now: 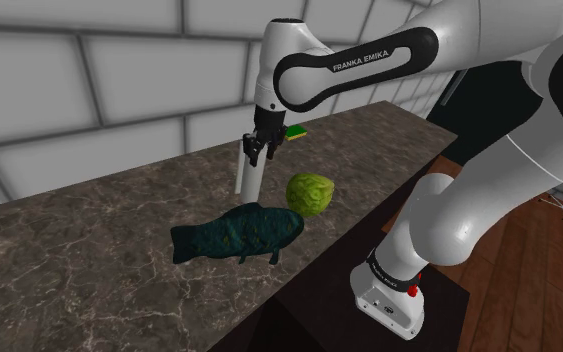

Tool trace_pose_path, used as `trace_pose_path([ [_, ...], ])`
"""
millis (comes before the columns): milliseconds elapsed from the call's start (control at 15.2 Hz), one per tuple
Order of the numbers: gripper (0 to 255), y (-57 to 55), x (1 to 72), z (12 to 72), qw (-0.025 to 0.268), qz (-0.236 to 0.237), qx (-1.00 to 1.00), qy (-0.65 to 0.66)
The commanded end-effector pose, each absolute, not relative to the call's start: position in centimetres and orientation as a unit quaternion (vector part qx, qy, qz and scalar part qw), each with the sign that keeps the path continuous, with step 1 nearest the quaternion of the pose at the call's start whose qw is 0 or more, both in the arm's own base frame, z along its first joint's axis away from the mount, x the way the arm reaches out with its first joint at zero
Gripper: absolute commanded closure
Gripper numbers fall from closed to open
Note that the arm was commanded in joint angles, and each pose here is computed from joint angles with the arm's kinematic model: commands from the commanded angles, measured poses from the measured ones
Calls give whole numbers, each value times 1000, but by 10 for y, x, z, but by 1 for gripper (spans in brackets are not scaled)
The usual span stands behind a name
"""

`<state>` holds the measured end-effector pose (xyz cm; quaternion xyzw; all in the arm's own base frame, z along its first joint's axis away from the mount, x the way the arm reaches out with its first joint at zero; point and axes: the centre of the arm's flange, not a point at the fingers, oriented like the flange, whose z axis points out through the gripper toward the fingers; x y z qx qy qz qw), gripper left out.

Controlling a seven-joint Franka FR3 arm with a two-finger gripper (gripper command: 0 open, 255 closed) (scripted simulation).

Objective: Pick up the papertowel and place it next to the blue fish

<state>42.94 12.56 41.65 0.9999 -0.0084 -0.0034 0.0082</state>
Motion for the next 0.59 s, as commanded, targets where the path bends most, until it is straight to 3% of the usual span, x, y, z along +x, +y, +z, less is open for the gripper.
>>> trace_pose_path([
  [0, 255, 126, 429, 416, 8, -3, 1000, -8],
  [66, 255, 126, 429, 416, 8, -3, 1000, -8],
  [132, 0, 126, 429, 416, 8, -3, 1000, -8],
  [528, 0, 126, 429, 430, 8, -3, 1000, -8],
])
